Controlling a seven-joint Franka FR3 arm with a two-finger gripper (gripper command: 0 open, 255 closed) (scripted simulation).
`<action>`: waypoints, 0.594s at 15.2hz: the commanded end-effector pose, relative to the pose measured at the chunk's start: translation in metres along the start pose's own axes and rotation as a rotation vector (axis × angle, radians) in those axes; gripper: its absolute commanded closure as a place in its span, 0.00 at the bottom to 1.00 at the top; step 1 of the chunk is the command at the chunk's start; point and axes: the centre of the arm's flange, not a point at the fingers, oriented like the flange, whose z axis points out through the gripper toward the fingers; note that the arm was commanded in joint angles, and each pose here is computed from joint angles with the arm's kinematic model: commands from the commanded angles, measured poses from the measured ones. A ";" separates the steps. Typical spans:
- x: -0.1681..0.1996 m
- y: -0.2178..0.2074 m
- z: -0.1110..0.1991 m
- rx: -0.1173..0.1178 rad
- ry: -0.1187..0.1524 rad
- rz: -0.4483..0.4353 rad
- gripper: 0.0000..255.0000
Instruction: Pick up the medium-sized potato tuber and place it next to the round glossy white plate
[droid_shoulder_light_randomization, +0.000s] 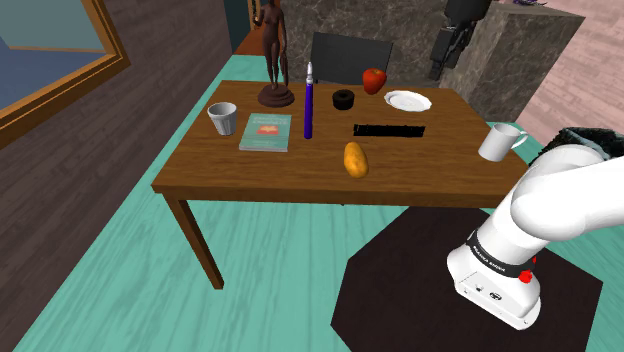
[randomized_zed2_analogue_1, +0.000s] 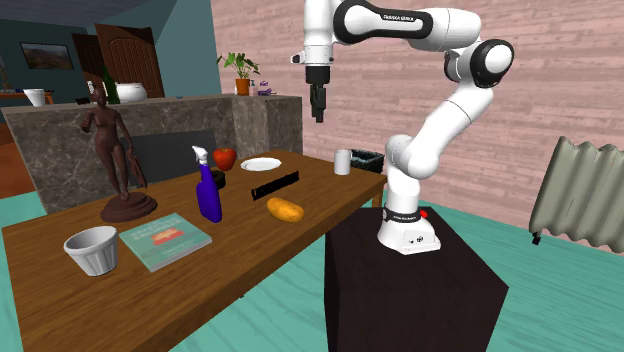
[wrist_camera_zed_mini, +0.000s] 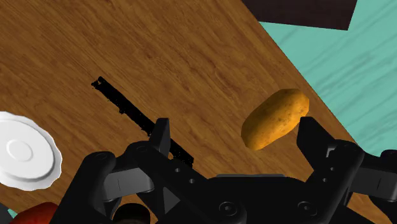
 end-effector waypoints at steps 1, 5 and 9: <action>0.000 0.000 0.000 0.000 0.000 0.000 0.00; 0.024 -0.025 0.041 -0.011 -0.004 0.108 0.00; 0.051 -0.047 0.082 -0.023 -0.008 0.216 0.00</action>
